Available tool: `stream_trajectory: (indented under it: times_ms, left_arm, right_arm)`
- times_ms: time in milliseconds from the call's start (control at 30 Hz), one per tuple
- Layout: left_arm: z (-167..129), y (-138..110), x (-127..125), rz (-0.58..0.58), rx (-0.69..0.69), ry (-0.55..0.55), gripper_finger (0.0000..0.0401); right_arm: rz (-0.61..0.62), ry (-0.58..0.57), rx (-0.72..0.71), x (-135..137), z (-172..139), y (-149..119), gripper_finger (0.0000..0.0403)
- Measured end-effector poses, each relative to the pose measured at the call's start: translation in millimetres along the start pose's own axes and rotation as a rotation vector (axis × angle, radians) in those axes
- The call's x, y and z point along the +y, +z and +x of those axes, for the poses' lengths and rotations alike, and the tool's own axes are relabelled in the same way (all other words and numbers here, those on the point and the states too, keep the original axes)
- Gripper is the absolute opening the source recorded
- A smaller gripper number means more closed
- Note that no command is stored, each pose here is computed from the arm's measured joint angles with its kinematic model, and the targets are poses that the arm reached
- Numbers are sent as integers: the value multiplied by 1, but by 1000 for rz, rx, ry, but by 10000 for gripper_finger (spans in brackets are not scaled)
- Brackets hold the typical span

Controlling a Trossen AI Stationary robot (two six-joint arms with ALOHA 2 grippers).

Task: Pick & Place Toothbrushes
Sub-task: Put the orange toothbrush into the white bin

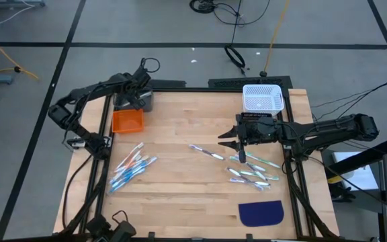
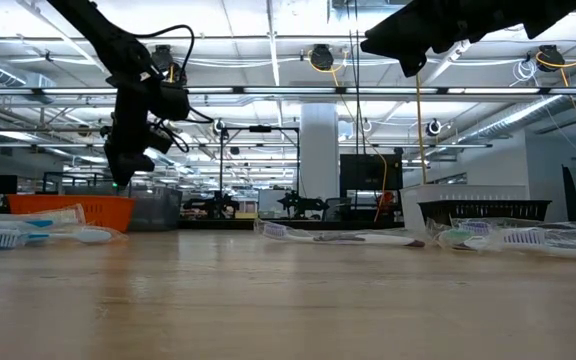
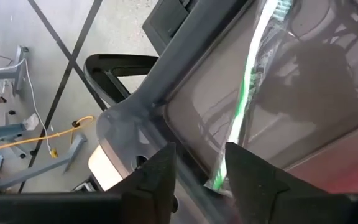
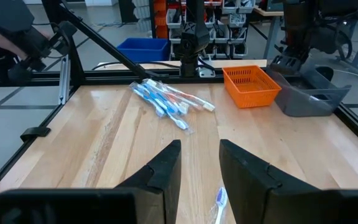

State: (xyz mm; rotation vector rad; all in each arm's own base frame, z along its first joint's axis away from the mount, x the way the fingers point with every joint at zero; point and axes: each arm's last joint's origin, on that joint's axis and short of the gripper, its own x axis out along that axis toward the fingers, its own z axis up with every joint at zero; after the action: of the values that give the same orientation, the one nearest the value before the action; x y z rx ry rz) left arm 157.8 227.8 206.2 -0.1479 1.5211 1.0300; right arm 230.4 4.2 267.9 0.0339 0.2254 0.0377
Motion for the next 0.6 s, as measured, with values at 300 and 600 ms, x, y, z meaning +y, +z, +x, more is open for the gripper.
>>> stream_trajectory:
  times_ms: [300, 600]
  left_arm:
    - [-14, -13, -8, 36, 74, -39, 159]
    - [-60, -42, -23, -8, 67, -363, 159]
  right_arm:
    - [0, 0, 0, 0, 0, 0, 100]
    - [5, 0, 0, 0, 0, 0, 100]
